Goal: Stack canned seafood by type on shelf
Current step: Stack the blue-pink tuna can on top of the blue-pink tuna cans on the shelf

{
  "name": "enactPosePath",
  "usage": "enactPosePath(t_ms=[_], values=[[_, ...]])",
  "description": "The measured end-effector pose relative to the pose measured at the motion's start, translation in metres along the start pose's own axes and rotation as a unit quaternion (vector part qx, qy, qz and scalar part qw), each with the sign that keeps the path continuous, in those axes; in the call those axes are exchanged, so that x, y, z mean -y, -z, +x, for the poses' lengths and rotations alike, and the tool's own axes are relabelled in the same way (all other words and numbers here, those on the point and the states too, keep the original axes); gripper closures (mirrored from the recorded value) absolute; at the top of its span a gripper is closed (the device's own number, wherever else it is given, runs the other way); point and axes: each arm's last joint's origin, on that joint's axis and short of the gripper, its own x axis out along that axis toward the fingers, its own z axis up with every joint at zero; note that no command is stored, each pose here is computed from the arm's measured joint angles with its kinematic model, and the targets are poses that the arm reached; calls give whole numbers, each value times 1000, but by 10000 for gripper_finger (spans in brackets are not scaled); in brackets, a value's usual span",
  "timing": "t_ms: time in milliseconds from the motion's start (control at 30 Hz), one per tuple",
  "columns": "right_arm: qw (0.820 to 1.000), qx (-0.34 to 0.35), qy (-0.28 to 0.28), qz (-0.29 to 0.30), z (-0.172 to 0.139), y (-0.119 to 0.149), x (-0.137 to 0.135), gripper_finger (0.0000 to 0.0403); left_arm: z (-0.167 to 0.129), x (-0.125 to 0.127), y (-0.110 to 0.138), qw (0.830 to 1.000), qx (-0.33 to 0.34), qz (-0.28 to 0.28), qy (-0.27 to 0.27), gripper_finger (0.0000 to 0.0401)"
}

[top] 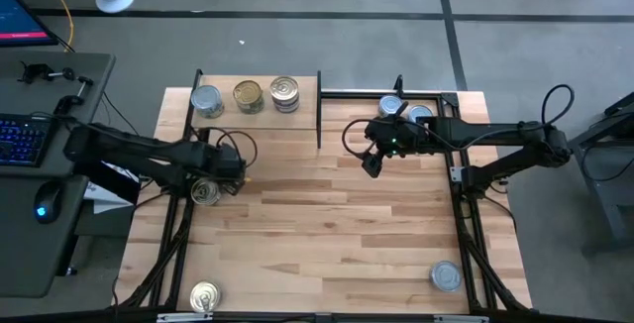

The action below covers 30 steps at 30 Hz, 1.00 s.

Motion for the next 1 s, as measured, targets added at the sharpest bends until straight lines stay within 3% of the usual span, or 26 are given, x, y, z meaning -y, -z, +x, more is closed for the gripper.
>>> enactPosePath(t_ms=[200,333,633,800,1000], values=[[1000,-3,-3,14,0,0,0,96,8,7,-1,1000,2,-15,-7,401],[999,-22,-31,8,-1,5,-6,96,13,24,-8,999,31,-26,30,401],[991,-131,-5,-14,-14,39,-28,96,36,106,-31,963,138,-49,225,401],[990,-139,15,-4,-21,52,-41,96,45,157,-52,949,170,-27,266,401],[987,-150,32,56,-13,78,-49,96,43,227,-88,929,196,28,314,401]])
